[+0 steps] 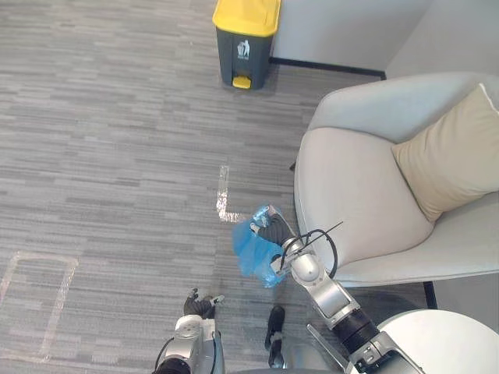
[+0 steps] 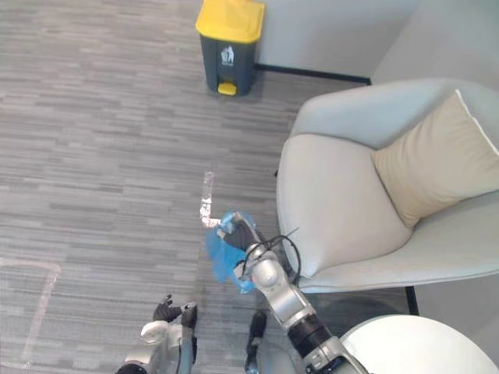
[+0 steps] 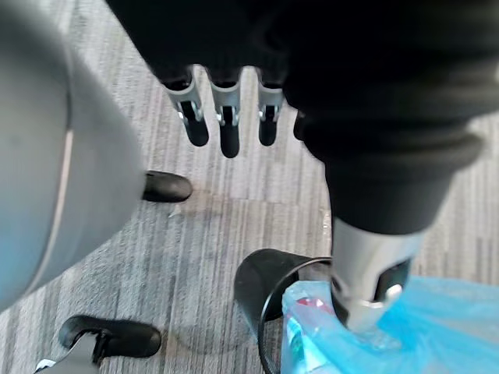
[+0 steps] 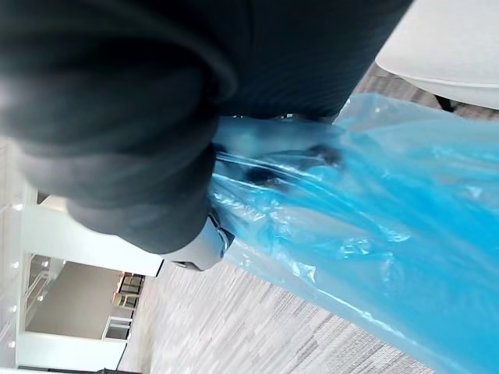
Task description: Gather rubbish on tea table into small bin, then transfer packed bag to large trash can.
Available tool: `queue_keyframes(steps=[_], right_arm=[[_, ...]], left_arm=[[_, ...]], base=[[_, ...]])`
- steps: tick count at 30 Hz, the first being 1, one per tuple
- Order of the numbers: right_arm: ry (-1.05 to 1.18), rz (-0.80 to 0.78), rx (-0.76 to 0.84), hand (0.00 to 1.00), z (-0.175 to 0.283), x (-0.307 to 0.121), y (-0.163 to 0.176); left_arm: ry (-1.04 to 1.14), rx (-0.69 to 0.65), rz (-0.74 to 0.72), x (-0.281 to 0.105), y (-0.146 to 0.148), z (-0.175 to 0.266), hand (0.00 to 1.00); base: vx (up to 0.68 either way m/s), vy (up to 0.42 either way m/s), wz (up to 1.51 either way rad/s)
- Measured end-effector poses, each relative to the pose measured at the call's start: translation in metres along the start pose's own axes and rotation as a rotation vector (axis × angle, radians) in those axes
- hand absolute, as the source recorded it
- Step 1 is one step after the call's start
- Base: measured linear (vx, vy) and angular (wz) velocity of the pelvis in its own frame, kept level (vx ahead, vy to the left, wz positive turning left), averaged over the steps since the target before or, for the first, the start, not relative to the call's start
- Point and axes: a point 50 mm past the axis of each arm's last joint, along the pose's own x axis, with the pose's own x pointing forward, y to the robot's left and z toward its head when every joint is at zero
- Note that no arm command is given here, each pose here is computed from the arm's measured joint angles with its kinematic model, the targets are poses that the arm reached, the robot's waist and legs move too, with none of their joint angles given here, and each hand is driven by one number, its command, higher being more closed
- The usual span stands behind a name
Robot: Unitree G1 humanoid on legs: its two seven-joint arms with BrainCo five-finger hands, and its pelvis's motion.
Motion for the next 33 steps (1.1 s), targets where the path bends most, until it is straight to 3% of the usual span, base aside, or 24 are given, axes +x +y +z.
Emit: queue_keyframes(steps=[5, 10, 19, 29, 33], right_arm=[[0.020, 0.076, -0.085, 1.00, -0.011, -0.008, -0.006], [-0.011, 0.155, -0.183, 1.00, -0.010, -0.018, -0.014], [-0.122, 0.272, -0.234, 1.00, 0.013, -0.035, -0.026], [-0.210, 0.305, -0.259, 1.00, 0.040, -0.026, -0.039], [-0.253, 0.328, -0.267, 1.00, 0.049, -0.025, -0.035]], left_arm=[[-0.155, 0.117, -0.031, -0.006, 0.008, 0.022, 0.00], [-0.380, 0.113, -0.067, -0.025, 0.012, 0.058, 0.00], [-0.809, 0.174, -0.055, -0.072, 0.047, 0.133, 0.00], [-0.938, 0.270, -0.155, -0.088, 0.033, 0.153, 0.00], [-1.008, 0.315, -0.254, -0.099, 0.015, 0.165, 0.00]], base=[[-0.01, 0.037, -0.07], [-0.04, 0.036, -0.12], [0.01, -0.005, -0.09], [0.01, 0.002, -0.08], [0.00, 0.009, -0.08]])
